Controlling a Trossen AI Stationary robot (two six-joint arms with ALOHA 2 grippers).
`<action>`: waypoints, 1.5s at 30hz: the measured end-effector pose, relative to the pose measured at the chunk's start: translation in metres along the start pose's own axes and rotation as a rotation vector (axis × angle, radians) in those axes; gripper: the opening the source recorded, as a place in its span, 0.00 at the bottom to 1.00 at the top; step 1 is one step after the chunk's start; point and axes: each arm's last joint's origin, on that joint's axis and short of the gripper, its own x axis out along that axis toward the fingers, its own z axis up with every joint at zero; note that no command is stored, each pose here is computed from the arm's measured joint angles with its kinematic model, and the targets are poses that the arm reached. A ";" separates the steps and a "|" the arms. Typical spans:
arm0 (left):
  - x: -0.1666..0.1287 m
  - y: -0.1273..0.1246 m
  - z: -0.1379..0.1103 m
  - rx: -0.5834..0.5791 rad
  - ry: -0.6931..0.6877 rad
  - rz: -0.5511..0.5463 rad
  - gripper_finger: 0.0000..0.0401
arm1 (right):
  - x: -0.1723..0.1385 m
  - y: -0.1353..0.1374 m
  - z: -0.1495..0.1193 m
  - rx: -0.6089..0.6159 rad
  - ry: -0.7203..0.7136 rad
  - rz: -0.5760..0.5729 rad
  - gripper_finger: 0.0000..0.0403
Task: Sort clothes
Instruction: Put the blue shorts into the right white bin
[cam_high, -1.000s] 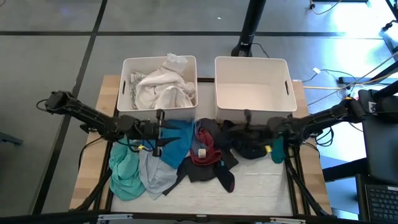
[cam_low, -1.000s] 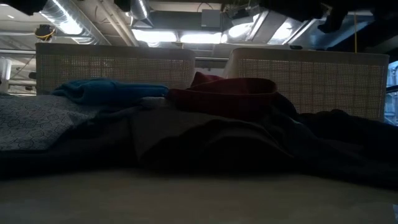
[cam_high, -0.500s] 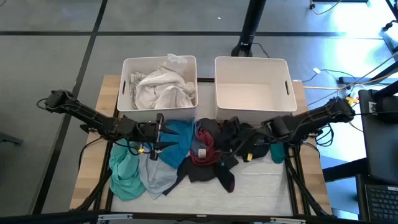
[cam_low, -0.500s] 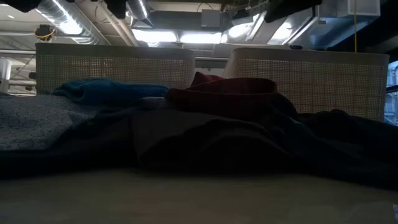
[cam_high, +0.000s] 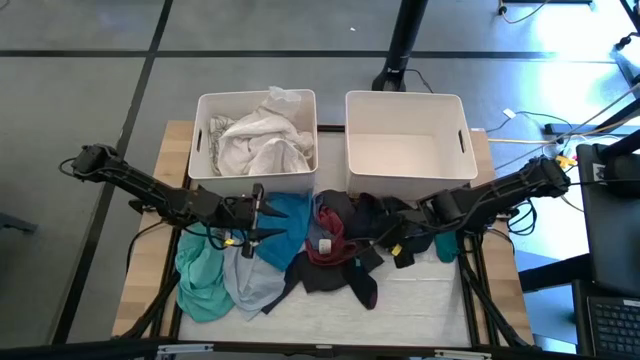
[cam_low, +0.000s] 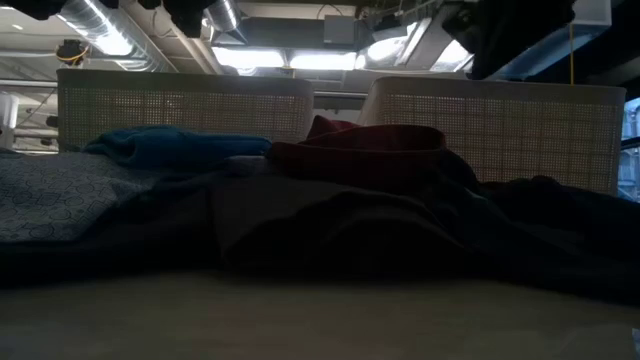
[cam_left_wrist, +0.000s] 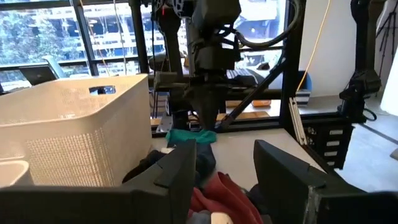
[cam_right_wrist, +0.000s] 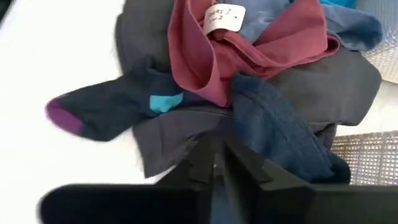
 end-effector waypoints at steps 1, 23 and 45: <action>0.000 0.000 -0.001 0.004 0.013 -0.001 0.38 | 0.003 0.000 0.000 -0.004 -0.016 -0.009 0.16; -0.011 0.002 -0.008 -0.050 0.144 -0.006 0.38 | 0.128 0.004 0.078 -0.514 -0.358 -0.343 0.54; -0.024 0.005 -0.004 -0.084 0.168 -0.007 0.38 | 0.182 -0.010 0.084 -0.706 -0.220 -0.370 0.20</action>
